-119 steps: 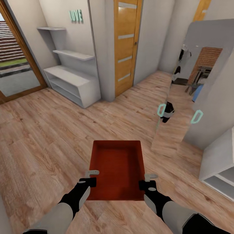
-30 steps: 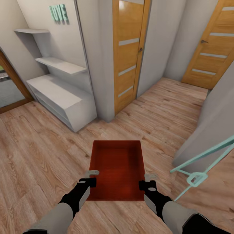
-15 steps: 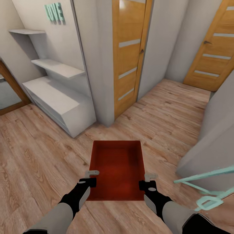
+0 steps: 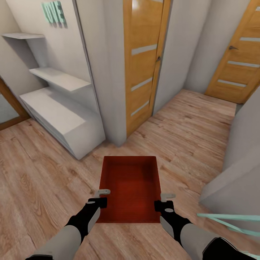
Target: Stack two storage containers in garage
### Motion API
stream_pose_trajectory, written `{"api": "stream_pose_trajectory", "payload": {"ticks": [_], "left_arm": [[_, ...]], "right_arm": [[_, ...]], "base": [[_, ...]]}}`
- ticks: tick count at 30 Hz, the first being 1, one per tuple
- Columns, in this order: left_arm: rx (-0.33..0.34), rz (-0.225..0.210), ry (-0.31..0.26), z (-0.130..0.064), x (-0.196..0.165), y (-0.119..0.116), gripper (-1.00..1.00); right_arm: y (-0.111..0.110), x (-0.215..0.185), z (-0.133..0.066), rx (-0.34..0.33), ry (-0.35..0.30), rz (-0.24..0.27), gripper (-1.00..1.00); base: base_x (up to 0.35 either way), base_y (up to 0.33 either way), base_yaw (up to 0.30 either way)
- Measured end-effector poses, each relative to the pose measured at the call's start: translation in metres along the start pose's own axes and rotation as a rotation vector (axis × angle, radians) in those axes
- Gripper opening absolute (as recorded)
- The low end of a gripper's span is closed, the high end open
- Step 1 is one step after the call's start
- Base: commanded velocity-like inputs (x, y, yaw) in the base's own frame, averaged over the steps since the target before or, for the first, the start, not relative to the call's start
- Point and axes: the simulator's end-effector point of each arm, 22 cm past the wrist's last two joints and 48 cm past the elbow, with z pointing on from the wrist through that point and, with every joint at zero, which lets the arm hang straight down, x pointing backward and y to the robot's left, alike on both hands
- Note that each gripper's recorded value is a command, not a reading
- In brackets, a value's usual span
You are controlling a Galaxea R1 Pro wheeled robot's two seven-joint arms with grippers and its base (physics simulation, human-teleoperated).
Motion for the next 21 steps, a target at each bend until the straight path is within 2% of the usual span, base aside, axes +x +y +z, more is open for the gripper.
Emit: {"api": "stream_pose_trajectory", "payload": {"ticks": [21], "left_arm": [[0.0, 0.001, 0.008, 0.0024, 0.0039, 0.0, -1.0]], "right_arm": [[0.0004, 0.0042, 0.0019, 0.0, 0.008, 0.0, -1.0]], "base": [[0.322, 0.0, -0.172]]}}
